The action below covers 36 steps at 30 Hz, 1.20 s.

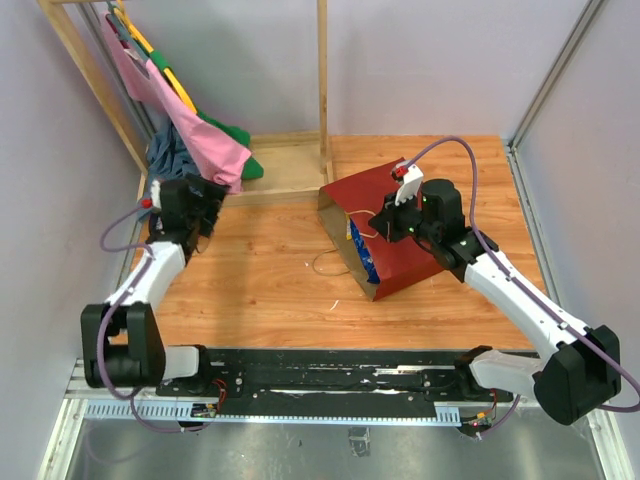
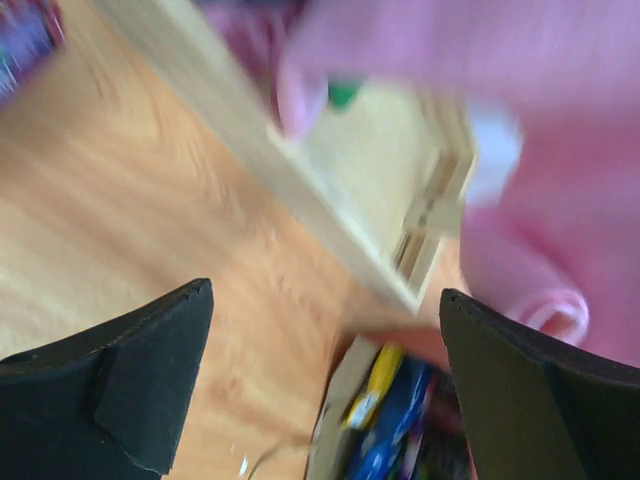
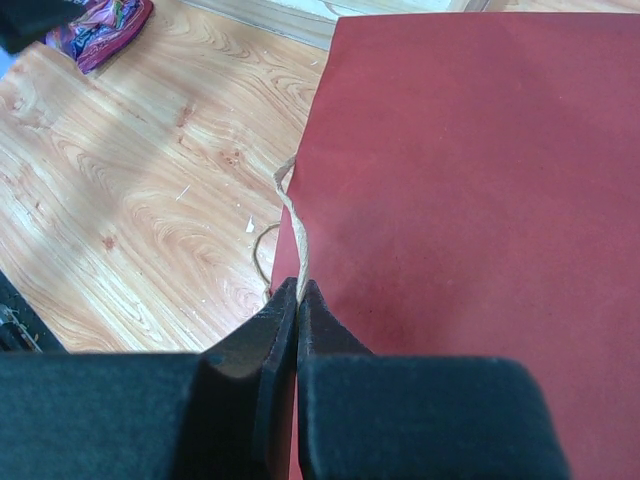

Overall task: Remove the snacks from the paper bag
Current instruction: Place the snack at the center of the board, then take out the snack from the paper bag.

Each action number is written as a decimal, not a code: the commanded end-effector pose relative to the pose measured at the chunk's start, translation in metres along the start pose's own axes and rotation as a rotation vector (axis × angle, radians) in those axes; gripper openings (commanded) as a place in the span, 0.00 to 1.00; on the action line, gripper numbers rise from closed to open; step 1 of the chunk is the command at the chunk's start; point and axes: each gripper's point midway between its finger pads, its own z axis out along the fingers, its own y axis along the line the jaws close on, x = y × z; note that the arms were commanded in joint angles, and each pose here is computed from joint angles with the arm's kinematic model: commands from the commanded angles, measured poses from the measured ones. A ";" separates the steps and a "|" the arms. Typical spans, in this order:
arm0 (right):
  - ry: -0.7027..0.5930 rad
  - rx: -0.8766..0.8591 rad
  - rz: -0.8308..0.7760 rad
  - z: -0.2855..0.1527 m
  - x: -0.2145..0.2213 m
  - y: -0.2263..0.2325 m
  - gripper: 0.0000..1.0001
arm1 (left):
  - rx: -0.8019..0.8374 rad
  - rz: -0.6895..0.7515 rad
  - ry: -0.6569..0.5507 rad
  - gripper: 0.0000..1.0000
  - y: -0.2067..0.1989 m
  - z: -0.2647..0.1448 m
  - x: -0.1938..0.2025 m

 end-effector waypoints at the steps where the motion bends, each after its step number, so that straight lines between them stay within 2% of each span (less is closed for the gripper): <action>1: -0.034 0.007 0.009 -0.003 -0.011 -0.004 0.01 | 0.032 0.107 0.074 0.99 0.019 -0.027 0.065; 4: -0.037 0.007 0.012 -0.004 -0.011 -0.003 0.01 | 0.201 0.200 0.153 1.00 0.003 -0.054 0.113; 7: -0.038 0.004 0.015 -0.004 -0.011 -0.003 0.01 | 0.352 0.274 0.194 1.00 -0.007 -0.074 0.143; 12: -0.044 -0.012 0.025 -0.006 -0.012 0.002 0.01 | 0.369 0.391 0.310 0.99 0.000 -0.069 0.175; 16: -0.051 -0.016 0.029 -0.006 -0.015 0.003 0.01 | 0.379 0.481 0.453 0.93 0.003 -0.058 0.216; 21: -0.047 -0.005 0.031 -0.008 -0.014 0.002 0.01 | 0.444 0.541 0.551 0.91 -0.014 -0.052 0.260; 25: -0.047 0.006 0.028 -0.009 -0.015 0.000 0.01 | 0.486 0.562 0.584 0.90 -0.029 -0.046 0.286; 30: -0.046 0.003 0.028 -0.009 -0.014 0.001 0.01 | 0.500 0.544 0.632 0.77 -0.037 -0.031 0.312; 36: -0.038 0.007 0.024 -0.008 -0.010 -0.001 0.01 | 0.510 0.502 0.680 0.53 -0.037 -0.018 0.336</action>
